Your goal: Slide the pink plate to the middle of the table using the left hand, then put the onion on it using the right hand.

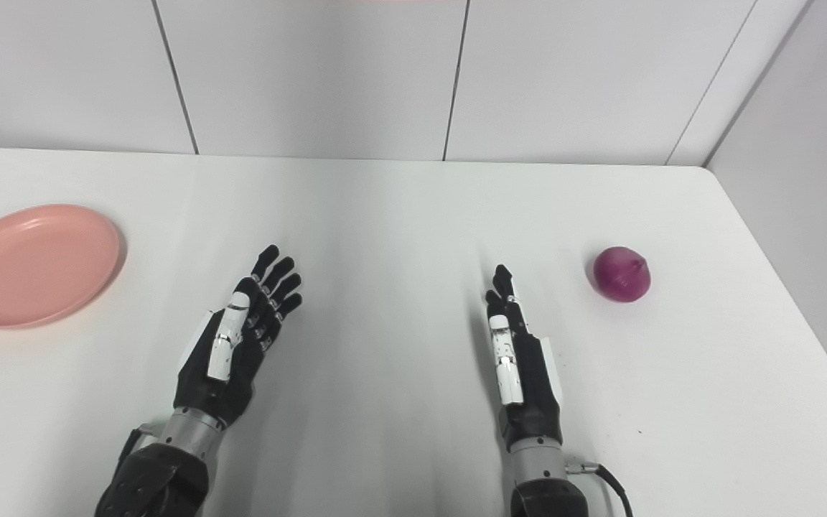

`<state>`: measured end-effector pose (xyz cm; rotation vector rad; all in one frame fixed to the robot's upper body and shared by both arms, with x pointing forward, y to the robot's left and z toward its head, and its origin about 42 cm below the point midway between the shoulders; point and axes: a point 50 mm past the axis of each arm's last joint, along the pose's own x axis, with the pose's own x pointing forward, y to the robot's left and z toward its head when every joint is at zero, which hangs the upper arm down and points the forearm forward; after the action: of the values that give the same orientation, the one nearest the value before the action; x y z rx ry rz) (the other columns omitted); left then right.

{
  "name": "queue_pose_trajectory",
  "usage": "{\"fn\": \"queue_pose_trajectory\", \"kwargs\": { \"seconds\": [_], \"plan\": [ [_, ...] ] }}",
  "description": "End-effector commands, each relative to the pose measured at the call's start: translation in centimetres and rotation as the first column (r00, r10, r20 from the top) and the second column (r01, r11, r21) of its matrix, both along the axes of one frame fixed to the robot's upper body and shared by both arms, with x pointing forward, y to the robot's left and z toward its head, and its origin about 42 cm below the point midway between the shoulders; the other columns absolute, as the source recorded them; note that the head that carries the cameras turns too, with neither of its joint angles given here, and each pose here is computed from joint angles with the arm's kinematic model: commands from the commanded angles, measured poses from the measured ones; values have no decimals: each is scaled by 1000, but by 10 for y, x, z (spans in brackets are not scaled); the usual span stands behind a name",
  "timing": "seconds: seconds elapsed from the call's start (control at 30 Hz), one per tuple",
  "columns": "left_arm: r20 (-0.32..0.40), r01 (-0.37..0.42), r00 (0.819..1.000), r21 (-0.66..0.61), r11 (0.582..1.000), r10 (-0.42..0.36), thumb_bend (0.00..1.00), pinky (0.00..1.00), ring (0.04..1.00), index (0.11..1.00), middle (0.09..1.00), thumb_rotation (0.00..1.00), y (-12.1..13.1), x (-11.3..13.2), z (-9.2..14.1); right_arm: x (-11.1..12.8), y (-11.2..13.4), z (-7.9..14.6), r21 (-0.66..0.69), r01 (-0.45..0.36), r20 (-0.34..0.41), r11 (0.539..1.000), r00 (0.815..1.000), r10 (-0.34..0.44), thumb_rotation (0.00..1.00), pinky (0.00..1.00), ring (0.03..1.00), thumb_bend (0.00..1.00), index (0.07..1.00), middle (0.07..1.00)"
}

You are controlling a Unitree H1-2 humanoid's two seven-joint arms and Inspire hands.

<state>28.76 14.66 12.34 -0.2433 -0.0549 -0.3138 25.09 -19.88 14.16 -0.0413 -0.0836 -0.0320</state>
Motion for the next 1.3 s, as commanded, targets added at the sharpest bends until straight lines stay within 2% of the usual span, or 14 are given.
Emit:
{"fn": "queue_pose_trajectory", "kwargs": {
  "seconds": [0.0,0.77,1.27],
  "plan": [
    [-15,-5,1000,5,1000,5,474,956,964,965,974,1000,2,-3,-6,3,2,16,6,-5,104,1000,995,4,1000,1000,975,228,988,989],
    [-16,-7,1000,4,1000,8,477,962,966,963,975,1000,-1,-2,-7,4,0,15,14,1,104,1000,995,-3,1000,1000,975,241,985,989],
    [-7,-1,1000,-8,1000,1,474,952,964,965,976,1000,-42,-1,-14,6,-29,10,30,-31,118,999,993,27,1000,1000,1000,207,1000,1000]
  ]
}}
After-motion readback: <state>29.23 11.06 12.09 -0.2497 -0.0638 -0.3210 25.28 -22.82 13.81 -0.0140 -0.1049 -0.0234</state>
